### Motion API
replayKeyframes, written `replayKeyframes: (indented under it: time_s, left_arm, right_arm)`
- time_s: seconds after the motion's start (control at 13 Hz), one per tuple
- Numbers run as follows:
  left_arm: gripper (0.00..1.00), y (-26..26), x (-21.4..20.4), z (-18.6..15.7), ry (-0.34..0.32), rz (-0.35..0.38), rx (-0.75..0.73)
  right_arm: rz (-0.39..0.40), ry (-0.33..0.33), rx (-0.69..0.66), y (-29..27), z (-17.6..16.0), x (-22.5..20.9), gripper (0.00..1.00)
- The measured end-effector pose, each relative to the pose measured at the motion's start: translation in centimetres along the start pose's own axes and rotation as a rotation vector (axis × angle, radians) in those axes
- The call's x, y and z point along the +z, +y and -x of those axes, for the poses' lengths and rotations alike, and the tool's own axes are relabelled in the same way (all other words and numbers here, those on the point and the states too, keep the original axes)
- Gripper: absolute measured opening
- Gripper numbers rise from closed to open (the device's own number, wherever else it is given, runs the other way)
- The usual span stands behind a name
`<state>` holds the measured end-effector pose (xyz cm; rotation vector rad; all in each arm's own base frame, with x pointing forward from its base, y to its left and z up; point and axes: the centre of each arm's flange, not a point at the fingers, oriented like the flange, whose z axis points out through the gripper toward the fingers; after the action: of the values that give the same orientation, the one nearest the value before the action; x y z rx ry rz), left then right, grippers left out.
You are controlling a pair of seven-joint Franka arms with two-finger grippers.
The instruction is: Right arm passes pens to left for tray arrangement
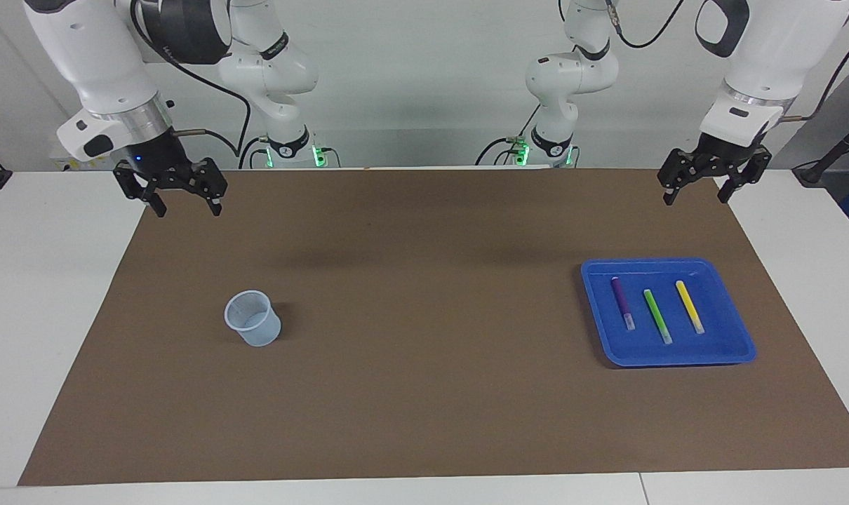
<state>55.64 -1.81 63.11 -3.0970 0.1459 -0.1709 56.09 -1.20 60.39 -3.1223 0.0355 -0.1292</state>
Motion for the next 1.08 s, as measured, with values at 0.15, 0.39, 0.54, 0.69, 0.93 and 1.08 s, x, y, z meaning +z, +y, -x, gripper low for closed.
replayKeyframes:
  time_s: [0.15, 0.39, 0.54, 0.69, 0.93, 1.08]
  left_arm:
    - [1.0, 0.24, -0.58, 0.2, 0.012, 0.009, 0.0]
    - [1.0, -0.34, -0.74, 0.32, 0.014, 0.008, -0.013]
    - [1.0, -0.64, -0.65, 0.36, 0.012, 0.008, -0.019]
    - [1.0, -0.51, -0.64, 0.35, 0.012, 0.01, -0.017]
    - [1.0, -0.17, -0.65, 0.33, 0.012, 0.011, -0.011]
    - [1.0, -0.15, -0.65, 0.33, 0.012, 0.011, -0.011]
  right_arm:
    - [0.0, -0.011, 0.001, 0.0, 0.11, -0.18, 1.0]
    - [0.001, -0.045, 0.015, -0.02, 0.09, -0.82, 1.0]
    - [0.001, -0.048, 0.017, 0.0, -0.14, -0.8, 1.0]
    - [0.002, -0.051, 0.019, 0.05, -0.26, -0.59, 1.0]
    - [0.002, -0.052, 0.023, 0.25, -0.29, -0.59, 1.0]
    - [0.004, -0.051, 0.023, 0.28, -0.3, -0.64, 1.0]
